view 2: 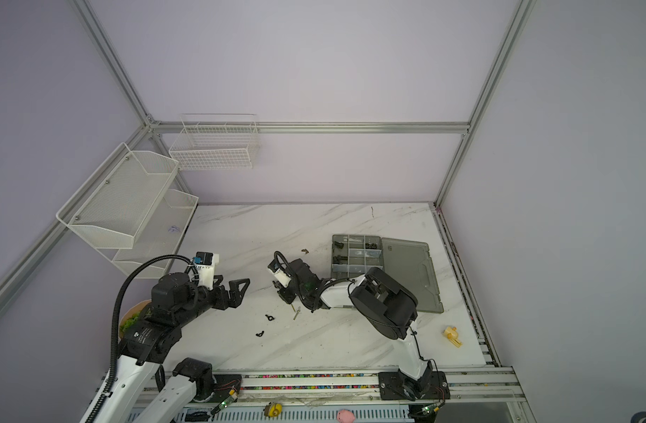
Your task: Sort the screws and nuts into containers
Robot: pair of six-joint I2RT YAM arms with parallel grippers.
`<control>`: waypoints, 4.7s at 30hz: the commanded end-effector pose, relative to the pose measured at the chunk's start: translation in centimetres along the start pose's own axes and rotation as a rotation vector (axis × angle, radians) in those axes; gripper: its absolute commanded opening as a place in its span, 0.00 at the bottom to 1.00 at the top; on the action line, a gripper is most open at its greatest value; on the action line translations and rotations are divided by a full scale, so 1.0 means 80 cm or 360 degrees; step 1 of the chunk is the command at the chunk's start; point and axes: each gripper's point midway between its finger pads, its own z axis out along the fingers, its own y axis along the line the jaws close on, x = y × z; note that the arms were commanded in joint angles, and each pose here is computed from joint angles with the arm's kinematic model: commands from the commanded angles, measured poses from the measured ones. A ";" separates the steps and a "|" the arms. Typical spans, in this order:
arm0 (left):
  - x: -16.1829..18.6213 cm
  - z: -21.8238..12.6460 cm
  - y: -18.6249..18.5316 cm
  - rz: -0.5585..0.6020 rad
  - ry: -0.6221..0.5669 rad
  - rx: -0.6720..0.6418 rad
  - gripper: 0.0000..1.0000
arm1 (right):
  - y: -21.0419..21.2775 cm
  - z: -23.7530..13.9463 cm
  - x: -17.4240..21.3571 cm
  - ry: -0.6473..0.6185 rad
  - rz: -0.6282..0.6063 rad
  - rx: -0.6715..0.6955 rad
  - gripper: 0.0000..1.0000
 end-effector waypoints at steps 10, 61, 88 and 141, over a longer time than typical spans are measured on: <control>0.018 0.018 -0.087 0.0031 0.0179 0.0708 1.00 | -0.244 -0.155 -0.049 -0.0451 0.0723 0.0928 0.01; 0.013 0.006 -0.068 0.0161 0.0047 0.0451 1.00 | -0.236 -0.179 -0.073 -0.0496 0.0550 0.0790 0.52; 0.028 0.030 -0.048 -0.0326 0.0352 0.0242 1.00 | 0.114 -0.089 0.034 -0.0057 -0.0056 -0.0459 0.44; -0.002 -0.015 -0.040 -0.0223 0.0154 0.0166 1.00 | 0.095 -0.025 0.043 0.0098 -0.0090 -0.0085 0.02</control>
